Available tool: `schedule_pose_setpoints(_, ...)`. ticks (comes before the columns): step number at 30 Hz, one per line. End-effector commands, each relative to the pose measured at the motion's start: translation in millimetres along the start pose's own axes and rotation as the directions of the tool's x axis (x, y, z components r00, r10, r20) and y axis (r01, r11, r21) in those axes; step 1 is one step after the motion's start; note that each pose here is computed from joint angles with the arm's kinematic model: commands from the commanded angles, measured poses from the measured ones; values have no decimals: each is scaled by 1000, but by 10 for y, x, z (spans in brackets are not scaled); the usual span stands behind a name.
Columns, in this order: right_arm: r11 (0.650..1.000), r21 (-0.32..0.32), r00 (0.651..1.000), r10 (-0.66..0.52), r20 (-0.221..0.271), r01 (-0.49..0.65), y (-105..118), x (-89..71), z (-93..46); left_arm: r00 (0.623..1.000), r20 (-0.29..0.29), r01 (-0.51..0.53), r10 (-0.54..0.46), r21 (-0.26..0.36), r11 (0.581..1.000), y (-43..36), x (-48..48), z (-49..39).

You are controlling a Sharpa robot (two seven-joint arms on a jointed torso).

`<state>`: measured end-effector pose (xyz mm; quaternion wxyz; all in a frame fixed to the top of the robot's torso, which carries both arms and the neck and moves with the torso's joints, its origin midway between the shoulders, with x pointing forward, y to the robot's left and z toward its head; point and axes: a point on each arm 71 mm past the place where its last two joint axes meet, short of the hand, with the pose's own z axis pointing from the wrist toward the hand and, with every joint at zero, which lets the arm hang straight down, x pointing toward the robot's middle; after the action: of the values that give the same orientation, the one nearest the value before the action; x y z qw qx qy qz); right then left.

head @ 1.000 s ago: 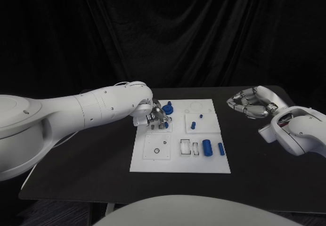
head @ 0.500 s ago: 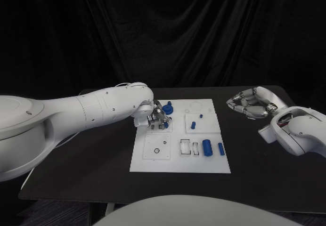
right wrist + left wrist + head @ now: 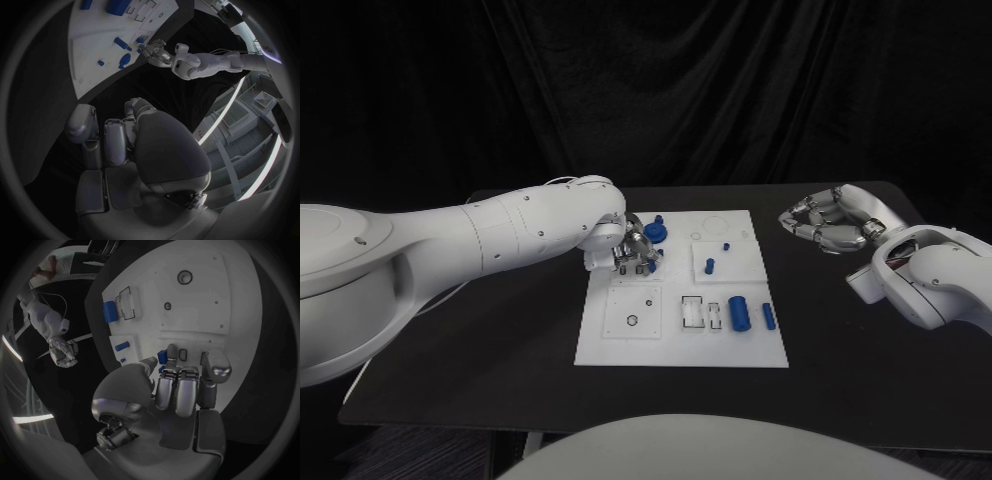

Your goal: Assemble the parts on the task board

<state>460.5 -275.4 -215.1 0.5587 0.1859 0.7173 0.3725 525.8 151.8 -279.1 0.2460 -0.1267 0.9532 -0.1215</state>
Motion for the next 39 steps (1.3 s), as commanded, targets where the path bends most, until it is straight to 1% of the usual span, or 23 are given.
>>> schedule_pose_setpoints(1, 1000, 25, 1000, -1, -17, 1, -26, 20, -3, 1000, -15, -6, 6, 15, 1000, -16, 21, 7)
schedule_pose_setpoints(8, 999, 36, 1000, 0, -24, 1, -42, 29, -5, 1000, -14, -4, 5, 20, 1000, -10, 17, 7)
schedule_pose_setpoints(14, 999, 44, 1000, 1, -30, 0, -54, 35, -6, 1000, -12, -1, 1, 20, 1000, 11, 9, 5)
schedule_pose_setpoints(30, 998, 60, 999, 3, -43, 0, -76, 43, -9, 1000, 14, 24, -24, 24, 999, 110, -21, -22)
schedule_pose_setpoints(39, 997, 73, 999, 4, -53, 0, -97, 48, -17, 999, 27, 37, -38, 15, 999, 186, -35, -43)
